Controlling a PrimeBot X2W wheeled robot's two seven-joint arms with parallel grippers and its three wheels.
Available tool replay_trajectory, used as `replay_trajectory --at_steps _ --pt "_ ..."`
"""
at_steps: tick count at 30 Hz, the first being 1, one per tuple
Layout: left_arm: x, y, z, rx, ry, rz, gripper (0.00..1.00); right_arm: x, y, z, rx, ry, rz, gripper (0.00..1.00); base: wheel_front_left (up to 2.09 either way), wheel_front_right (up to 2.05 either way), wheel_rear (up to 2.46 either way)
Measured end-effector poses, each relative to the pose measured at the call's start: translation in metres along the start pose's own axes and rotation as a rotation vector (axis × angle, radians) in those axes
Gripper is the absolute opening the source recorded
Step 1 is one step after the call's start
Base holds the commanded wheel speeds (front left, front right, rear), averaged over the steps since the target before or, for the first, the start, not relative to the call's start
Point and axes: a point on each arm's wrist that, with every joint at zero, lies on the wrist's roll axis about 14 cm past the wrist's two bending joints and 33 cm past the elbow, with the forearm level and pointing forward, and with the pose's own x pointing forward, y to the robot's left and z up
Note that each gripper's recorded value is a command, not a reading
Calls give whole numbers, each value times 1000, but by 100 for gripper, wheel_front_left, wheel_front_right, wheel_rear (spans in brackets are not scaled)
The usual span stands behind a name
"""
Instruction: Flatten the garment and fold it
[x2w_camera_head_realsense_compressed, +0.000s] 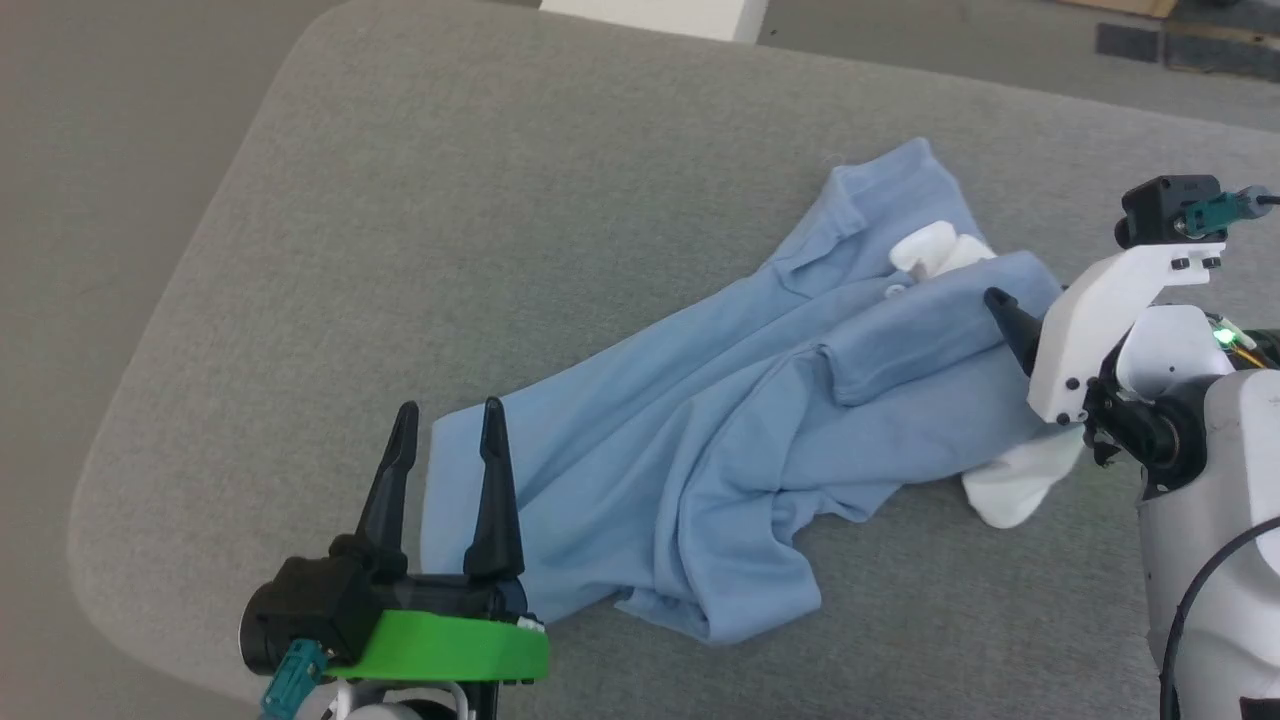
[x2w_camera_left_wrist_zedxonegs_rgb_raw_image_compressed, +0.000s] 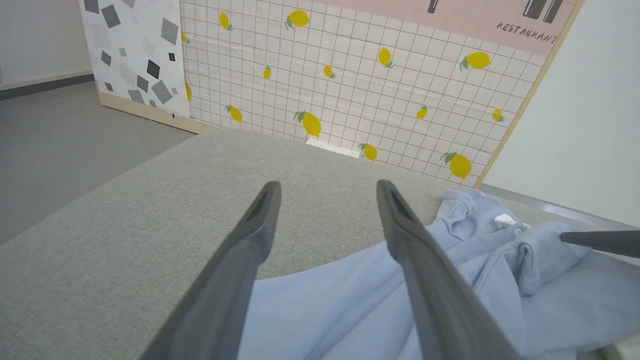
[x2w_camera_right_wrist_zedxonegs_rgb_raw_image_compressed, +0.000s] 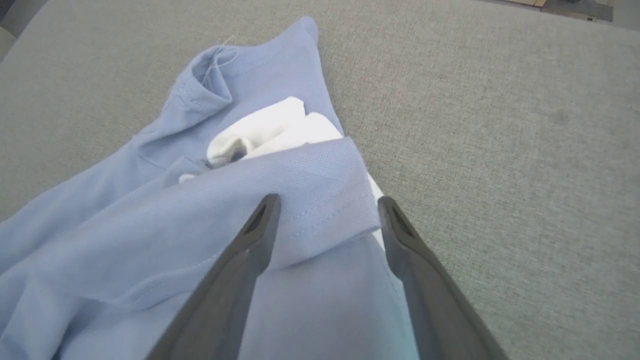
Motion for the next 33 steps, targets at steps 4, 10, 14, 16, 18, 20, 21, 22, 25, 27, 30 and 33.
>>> replay_trajectory --at_steps 4,10,14,16,18,20,21,22,25,27,30,33 --pt "0 7 -3 9 10 27 100 15 5 -11 19 38 16 44 0 0 0" --pt "2 11 -6 12 21 42 100 24 10 -8 21 20 28 0 0 0 0" --pt "4 7 -4 7 11 31 100 16 13 12 27 -52 42 0 0 0 0" --pt "4 5 -1 2 1 23 100 6 16 30 49 -115 63 0 0 0 0" --pt "4 4 2 -2 -11 18 100 -7 18 50 88 -189 84 0 0 0 0" --pt "3 4 6 -4 -23 17 100 -25 14 71 128 -271 94 0 0 0 0" --pt "2 5 8 -4 -27 17 100 -37 7 83 149 -321 89 0 0 0 0" --pt "1 4 8 -4 -27 15 100 -51 -4 94 168 -372 72 0 0 0 0" --pt "-1 2 8 -2 -29 4 100 -95 -57 101 220 -475 -50 0 0 0 0" --pt "-2 -1 7 -5 -27 -12 100 -122 -98 85 269 -490 -157 0 0 0 0" --pt "1 -10 6 -16 -27 -46 100 -164 -153 45 311 -467 -339 0 0 0 0" --pt "4 -23 4 -26 -24 -92 100 -197 -190 -7 392 -417 -485 0 0 0 0"
